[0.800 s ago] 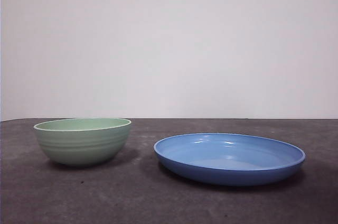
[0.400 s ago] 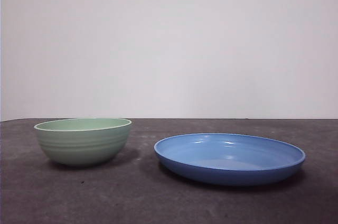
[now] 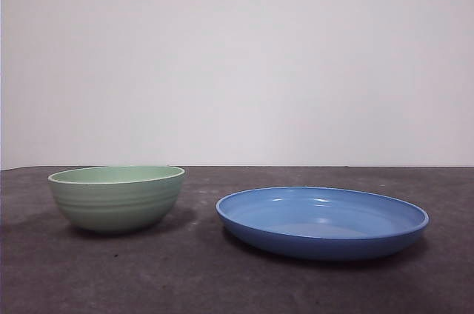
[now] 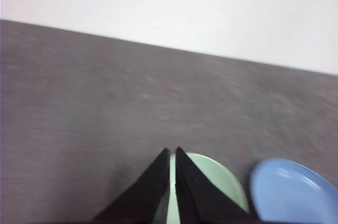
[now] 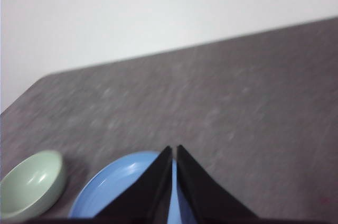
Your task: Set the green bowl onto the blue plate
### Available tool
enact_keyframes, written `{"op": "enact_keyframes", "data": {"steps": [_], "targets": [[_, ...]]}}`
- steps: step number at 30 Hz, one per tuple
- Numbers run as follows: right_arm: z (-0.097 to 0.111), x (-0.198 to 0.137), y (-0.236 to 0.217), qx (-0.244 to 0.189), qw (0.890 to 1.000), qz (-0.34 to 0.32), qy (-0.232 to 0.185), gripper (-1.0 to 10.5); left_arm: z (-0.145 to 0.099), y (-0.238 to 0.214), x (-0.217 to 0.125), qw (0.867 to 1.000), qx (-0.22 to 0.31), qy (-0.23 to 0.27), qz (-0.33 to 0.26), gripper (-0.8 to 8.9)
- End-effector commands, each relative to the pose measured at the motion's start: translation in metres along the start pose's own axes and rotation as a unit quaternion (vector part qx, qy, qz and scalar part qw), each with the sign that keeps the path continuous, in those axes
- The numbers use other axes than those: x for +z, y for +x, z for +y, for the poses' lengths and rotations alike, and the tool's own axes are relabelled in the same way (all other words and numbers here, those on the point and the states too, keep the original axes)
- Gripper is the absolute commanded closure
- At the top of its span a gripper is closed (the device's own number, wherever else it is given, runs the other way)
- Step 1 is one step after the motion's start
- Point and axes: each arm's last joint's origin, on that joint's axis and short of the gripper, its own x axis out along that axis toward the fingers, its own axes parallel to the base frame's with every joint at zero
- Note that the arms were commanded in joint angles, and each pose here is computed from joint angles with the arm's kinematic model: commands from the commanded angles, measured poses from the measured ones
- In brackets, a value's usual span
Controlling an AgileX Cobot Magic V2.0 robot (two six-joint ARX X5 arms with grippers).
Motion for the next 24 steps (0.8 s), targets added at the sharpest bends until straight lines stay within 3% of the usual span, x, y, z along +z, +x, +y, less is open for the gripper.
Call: {"op": "enact_keyframes", "data": {"steps": [1,7,13,17,24], "targets": [[0.007,0.013,-0.002,0.03,0.999,0.026,-0.004,9.4,-0.007,-0.001,0.013,0.999,-0.042,-0.004,0.025,7.97],[0.017,0.032,0.002,0.098,0.991,0.09,-0.01,9.4,-0.016,0.0,0.029,0.991,-0.1,-0.015,0.089,7.97],[0.024,0.045,0.004,0.145,0.979,0.145,-0.009,9.4,-0.025,0.0,0.042,0.975,-0.161,-0.024,0.154,7.97],[0.027,0.048,0.004,0.152,0.973,0.17,-0.016,9.4,-0.028,0.001,0.043,0.965,-0.188,-0.028,0.182,7.94],[0.028,0.047,0.001,0.155,0.973,0.169,-0.018,9.4,-0.028,0.0,0.041,0.964,-0.188,-0.021,0.188,7.94]]}}
